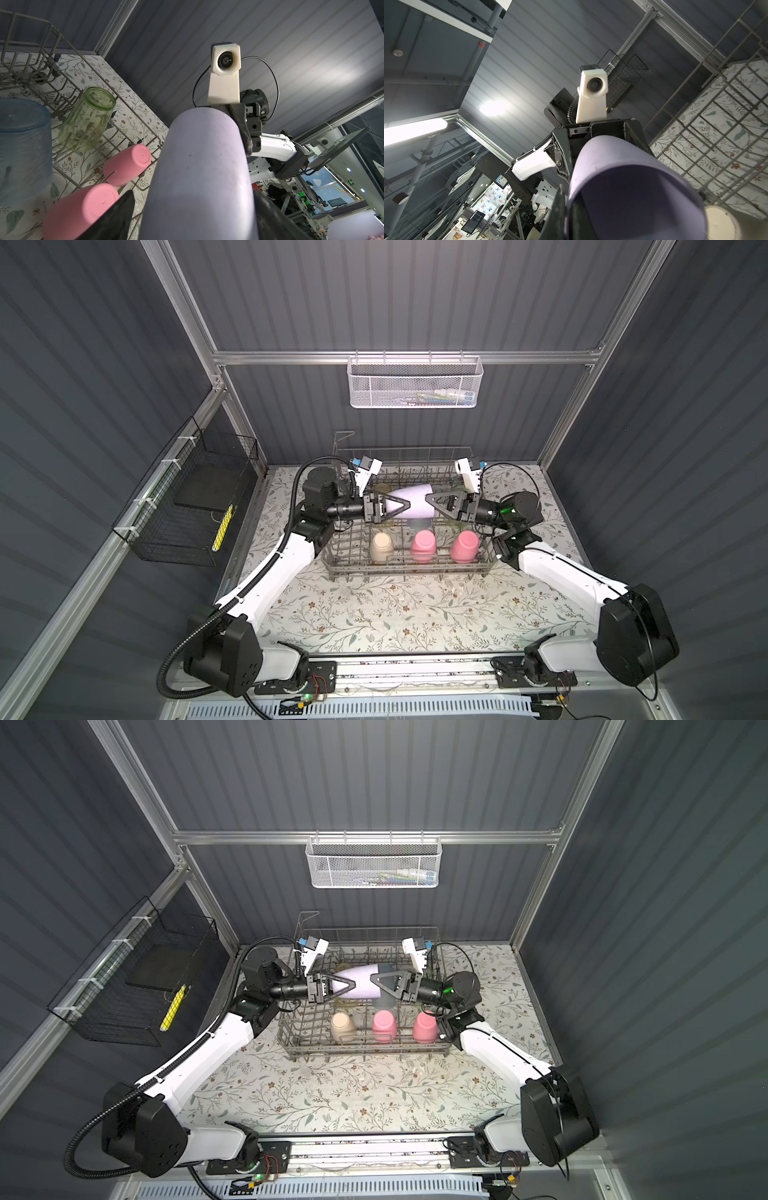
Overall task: Load cups into a dish rack
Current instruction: Place the cup upside down at the dish rack.
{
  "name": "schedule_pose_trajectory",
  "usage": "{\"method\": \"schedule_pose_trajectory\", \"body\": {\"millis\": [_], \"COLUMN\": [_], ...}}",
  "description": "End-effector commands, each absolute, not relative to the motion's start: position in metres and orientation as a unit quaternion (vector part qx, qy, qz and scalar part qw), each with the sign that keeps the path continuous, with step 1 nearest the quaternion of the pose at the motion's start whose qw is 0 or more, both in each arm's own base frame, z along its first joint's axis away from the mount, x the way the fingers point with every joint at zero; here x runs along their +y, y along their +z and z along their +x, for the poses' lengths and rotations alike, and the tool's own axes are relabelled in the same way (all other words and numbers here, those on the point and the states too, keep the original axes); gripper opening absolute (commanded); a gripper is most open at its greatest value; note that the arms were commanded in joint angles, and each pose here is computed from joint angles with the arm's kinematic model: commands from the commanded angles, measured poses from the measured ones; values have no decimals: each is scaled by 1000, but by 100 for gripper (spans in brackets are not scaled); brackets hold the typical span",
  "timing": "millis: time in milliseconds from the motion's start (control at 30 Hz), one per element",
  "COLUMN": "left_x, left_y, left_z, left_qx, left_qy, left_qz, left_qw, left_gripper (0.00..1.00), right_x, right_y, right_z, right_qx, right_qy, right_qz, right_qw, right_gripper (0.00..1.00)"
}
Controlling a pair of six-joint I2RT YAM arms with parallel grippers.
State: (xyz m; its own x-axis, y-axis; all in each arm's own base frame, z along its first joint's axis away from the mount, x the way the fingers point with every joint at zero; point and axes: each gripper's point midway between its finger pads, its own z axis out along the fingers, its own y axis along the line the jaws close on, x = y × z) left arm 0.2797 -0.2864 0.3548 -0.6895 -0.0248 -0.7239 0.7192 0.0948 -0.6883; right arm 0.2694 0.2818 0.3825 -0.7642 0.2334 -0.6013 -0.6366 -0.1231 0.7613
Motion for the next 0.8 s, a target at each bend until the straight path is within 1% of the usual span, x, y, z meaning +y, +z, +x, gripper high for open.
{"method": "schedule_pose_trajectory", "body": {"millis": [0,267,333,533,633,767], "left_x": [-290,-291,-292,-291,-290,-291], "left_y": [358,361,361,360,359,357], "left_z": [277,275,274,273,273,272], "left_qx": [666,663,662,663,663,664], "left_qy": [-629,-632,-632,-631,-631,-631], "left_qz": [266,270,271,269,269,270], "left_qw": [299,298,298,299,299,297], "left_gripper": [84,76,77,87,87,84], "right_x": [279,280,280,280,279,279], "right_y": [400,400,400,400,401,401], "right_z": [266,269,270,271,271,271], "right_qx": [569,568,568,567,566,566], "right_qy": [734,735,735,735,734,733], "right_qz": [-191,-188,-186,-185,-183,-183], "right_qw": [317,319,319,323,327,330], "right_gripper": [0,0,0,0,0,0]}}
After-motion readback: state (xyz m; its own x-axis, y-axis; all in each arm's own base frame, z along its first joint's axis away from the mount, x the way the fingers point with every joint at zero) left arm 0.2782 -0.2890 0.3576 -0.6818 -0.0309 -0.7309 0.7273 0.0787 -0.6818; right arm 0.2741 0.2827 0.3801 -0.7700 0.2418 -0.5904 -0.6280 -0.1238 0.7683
